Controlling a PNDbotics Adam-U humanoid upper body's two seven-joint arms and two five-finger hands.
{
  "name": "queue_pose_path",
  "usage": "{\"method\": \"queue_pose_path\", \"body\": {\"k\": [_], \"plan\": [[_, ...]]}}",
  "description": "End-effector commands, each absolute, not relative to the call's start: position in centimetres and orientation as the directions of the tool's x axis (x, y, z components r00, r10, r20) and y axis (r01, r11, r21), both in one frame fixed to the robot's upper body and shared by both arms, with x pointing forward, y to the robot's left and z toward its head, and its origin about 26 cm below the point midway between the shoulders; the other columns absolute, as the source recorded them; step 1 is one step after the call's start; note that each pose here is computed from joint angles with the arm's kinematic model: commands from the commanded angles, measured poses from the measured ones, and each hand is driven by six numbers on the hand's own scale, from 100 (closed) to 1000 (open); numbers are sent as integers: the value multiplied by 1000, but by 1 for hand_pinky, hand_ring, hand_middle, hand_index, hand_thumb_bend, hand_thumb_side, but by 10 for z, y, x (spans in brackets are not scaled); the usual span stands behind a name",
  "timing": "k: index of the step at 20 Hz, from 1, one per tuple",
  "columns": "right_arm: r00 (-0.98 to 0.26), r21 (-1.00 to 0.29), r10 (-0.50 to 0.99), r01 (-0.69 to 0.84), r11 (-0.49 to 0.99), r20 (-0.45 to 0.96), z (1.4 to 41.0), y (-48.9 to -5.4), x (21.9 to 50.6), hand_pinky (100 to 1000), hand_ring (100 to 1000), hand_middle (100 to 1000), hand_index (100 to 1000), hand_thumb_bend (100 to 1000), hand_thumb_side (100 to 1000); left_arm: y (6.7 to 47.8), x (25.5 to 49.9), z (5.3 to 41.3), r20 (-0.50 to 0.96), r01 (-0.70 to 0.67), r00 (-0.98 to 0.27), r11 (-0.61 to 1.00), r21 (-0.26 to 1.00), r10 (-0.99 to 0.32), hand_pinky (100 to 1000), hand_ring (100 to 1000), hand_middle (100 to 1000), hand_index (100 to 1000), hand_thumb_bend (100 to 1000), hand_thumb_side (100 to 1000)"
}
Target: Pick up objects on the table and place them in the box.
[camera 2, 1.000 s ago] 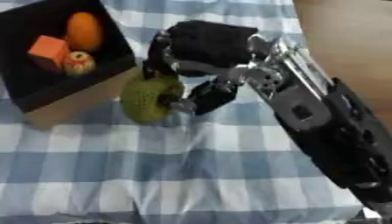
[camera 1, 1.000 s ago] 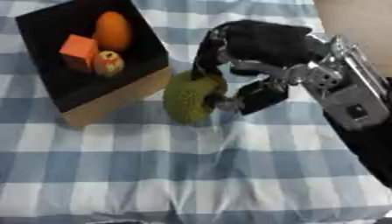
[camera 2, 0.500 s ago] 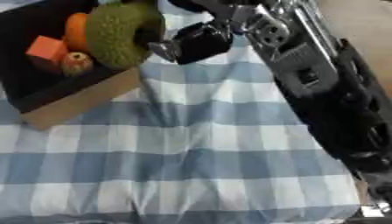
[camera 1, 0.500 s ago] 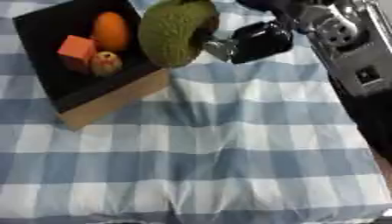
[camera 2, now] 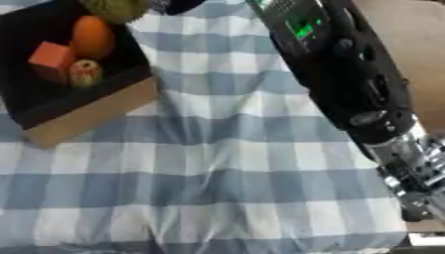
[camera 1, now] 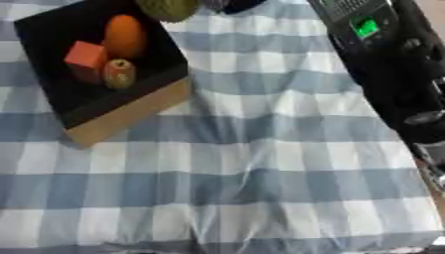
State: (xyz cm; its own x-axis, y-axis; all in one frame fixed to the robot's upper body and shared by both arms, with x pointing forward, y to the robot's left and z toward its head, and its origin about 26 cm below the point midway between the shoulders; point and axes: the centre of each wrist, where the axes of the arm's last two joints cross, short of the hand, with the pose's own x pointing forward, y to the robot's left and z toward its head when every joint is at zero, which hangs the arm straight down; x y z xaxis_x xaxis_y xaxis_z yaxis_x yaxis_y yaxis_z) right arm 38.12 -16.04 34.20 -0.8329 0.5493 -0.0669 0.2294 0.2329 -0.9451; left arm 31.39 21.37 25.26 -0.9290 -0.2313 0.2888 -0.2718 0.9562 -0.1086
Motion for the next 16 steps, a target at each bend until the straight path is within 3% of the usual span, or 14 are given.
{"method": "queue_pose_path", "body": {"k": [1, 7, 9, 10, 12, 13, 14, 15, 16], "plan": [[-818, -932, 573, 247, 266, -53, 346, -152, 398, 714, 518, 392, 608, 100, 100, 208, 310, 262, 248, -230, -948, 968, -105, -199, 751, 878, 738, 793, 575, 607], [-753, -930, 657, 267, 254, -37, 303, -135, 441, 745, 572, 429, 641, 100, 100, 199, 310, 264, 238, -179, -959, 981, -74, -157, 752, 879, 739, 792, 571, 613], [-740, -935, 669, 281, 216, -67, 289, -133, 449, 762, 636, 499, 701, 100, 100, 199, 310, 265, 237, -173, -960, 982, -72, -152, 752, 879, 739, 793, 572, 612], [-737, -938, 672, 283, 199, -79, 284, -133, 451, 780, 702, 580, 777, 110, 132, 199, 310, 265, 237, -172, -960, 982, -72, -151, 751, 880, 739, 793, 573, 612], [-733, -945, 670, 287, 156, -112, 280, -133, 453, 816, 767, 684, 853, 218, 122, 199, 310, 265, 238, -171, -960, 983, -71, -150, 751, 880, 740, 793, 573, 613], [-731, -948, 669, 293, 124, -138, 280, -133, 453, 841, 806, 738, 896, 223, 100, 199, 310, 265, 240, -172, -959, 983, -70, -150, 751, 881, 740, 793, 573, 614], [-726, -949, 668, 301, 95, -163, 280, -133, 453, 864, 832, 764, 923, 143, 162, 199, 310, 265, 241, -172, -959, 983, -68, -151, 751, 881, 740, 793, 573, 614], [-720, -947, 668, 313, 71, -188, 282, -133, 453, 886, 856, 785, 933, 109, 355, 199, 310, 264, 243, -173, -958, 983, -67, -152, 751, 881, 740, 793, 573, 614], [-714, -944, 668, 327, 51, -211, 283, -134, 452, 895, 867, 796, 943, 100, 442, 199, 310, 264, 244, -174, -958, 982, -67, -153, 751, 881, 740, 794, 573, 614]]}}
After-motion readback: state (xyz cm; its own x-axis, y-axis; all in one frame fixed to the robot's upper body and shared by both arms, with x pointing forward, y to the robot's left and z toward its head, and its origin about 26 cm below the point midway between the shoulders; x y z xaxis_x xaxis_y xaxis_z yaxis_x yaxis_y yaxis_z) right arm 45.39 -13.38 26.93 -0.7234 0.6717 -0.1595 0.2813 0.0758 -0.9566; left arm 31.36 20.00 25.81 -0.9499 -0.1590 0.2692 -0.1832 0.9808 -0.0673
